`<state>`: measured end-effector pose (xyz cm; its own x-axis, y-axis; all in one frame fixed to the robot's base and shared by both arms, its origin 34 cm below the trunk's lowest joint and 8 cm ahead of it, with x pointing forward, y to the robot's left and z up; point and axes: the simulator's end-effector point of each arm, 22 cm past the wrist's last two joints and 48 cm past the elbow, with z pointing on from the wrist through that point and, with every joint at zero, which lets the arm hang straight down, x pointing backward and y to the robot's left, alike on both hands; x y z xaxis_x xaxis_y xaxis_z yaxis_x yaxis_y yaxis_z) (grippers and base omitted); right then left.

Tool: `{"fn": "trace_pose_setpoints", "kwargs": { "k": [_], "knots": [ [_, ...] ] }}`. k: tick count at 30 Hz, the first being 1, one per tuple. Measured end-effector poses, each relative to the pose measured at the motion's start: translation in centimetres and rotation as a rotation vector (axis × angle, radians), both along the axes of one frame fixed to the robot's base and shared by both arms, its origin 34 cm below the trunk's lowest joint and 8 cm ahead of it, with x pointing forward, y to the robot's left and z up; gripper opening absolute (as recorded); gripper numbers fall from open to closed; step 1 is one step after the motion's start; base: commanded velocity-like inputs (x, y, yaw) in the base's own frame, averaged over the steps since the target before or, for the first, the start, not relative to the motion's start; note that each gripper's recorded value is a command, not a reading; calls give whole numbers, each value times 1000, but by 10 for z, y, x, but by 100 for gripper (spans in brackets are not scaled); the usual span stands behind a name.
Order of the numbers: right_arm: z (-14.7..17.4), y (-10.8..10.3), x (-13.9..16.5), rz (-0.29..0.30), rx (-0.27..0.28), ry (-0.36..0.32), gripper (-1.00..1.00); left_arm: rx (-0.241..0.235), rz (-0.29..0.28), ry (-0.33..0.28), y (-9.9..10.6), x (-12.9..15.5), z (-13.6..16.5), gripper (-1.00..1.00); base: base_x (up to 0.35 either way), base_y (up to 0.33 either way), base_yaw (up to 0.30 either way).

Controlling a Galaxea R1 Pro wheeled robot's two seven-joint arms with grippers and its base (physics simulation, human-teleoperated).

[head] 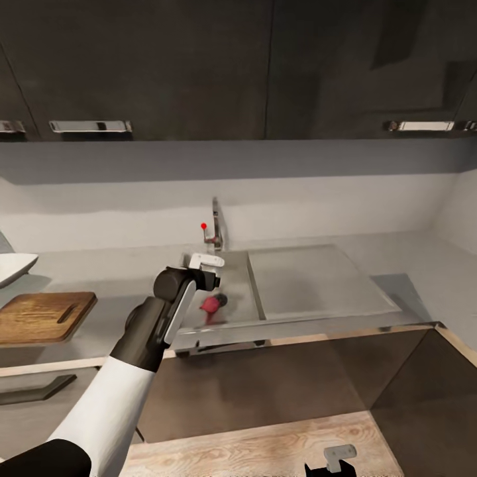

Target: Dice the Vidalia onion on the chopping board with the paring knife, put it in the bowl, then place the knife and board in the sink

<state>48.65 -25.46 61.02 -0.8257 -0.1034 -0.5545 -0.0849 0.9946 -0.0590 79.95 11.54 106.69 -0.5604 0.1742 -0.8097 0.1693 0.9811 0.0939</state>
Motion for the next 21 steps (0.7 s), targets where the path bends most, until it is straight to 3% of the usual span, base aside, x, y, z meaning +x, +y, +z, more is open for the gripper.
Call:
{"fn": "trace_pose_setpoints", "kwargs": {
  "k": [8,15,21],
  "knots": [
    [-4,-1,-4,0,-1,12,100,3,-3,44,-1,0,-22,100,122,-102,0],
    [-8,-1,-8,-1,-1,24,100,-87,-36,95,-18,-3,-39,100,19,-17,0],
    [-12,-1,-11,-1,-1,33,100,-100,-36,116,-18,-3,-51,100,1,-1,0]
  ]
}}
